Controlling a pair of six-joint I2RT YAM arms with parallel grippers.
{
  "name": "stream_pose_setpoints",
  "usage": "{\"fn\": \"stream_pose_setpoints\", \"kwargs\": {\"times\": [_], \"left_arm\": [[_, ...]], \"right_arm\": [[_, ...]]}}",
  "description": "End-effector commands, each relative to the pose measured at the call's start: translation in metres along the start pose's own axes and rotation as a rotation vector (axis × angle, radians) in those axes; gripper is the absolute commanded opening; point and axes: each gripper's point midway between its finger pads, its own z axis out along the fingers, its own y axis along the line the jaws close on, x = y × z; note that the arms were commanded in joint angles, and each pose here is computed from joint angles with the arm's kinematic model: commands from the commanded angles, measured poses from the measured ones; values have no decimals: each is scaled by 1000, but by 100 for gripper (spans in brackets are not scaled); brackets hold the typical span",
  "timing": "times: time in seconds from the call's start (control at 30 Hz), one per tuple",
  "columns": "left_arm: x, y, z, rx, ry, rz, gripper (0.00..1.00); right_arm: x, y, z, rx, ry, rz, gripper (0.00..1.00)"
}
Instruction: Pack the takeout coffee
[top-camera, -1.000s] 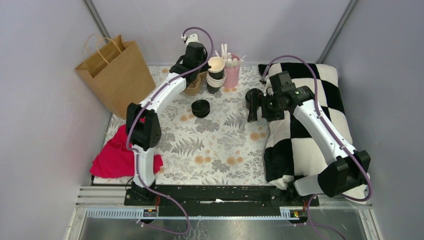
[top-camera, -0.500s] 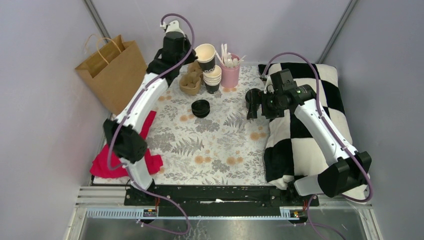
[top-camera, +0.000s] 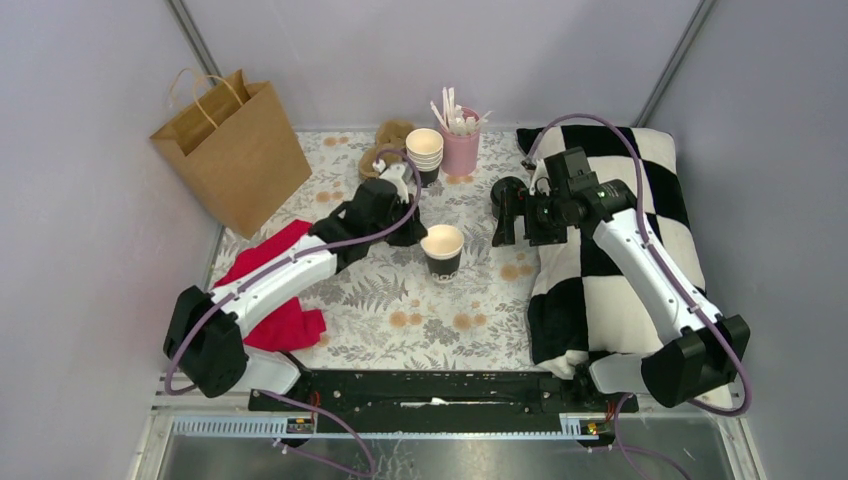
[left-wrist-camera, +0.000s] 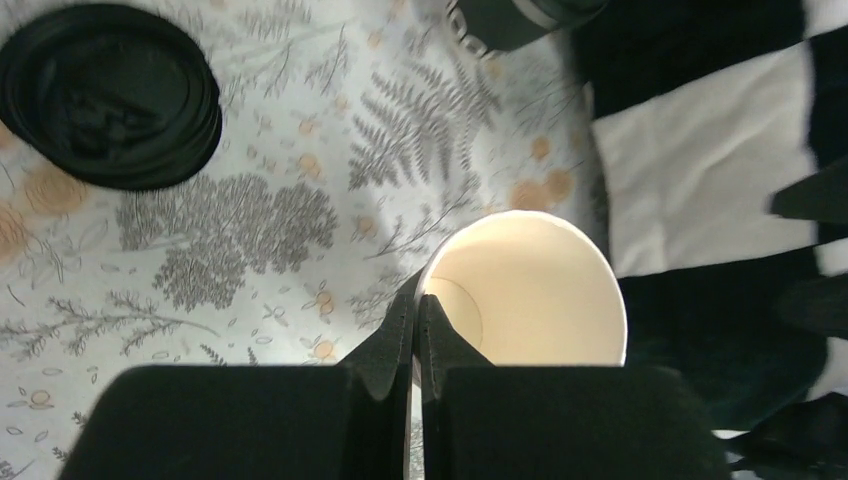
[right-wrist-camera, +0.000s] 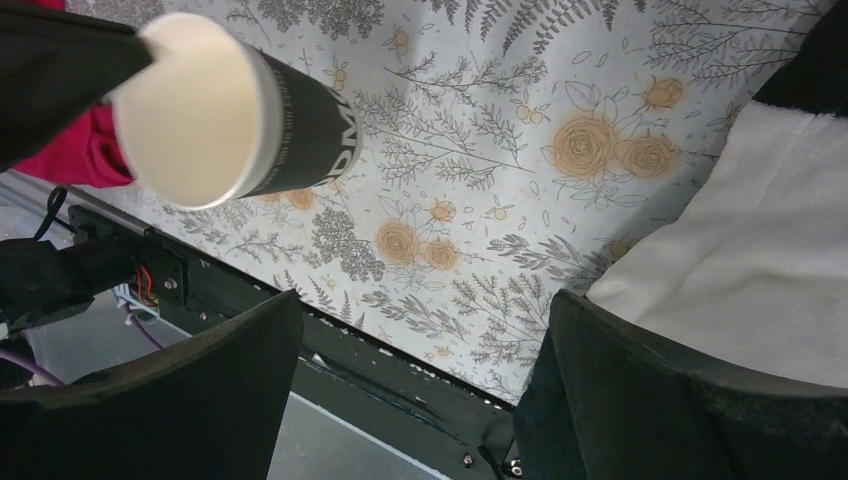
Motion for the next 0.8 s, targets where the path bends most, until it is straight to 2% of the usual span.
{"fn": "stream_pose_setpoints", "kwargs": {"times": [0.0, 0.1, 0.47, 0.6, 0.7, 0.77], "left_arm": [[4, -10, 14, 87, -54, 38, 0], [24, 0, 24, 62, -42, 76, 0], [51, 21, 32, 11, -18, 116, 1], [52, 21, 29, 15, -6, 135, 14], [51, 16, 20, 35, 0, 138, 37], [44, 12, 12, 37, -15, 134, 46]], "right_arm": [[3, 11, -10, -59, -43, 14, 100], [8, 12, -11, -69, -38, 25, 100], [16, 17, -14, -96, -43, 72, 100], [16, 17, -13, -98, -42, 79, 100], [15, 17, -12, -99, -41, 82, 100], [14, 17, -11, -98, -42, 80, 100]]}}
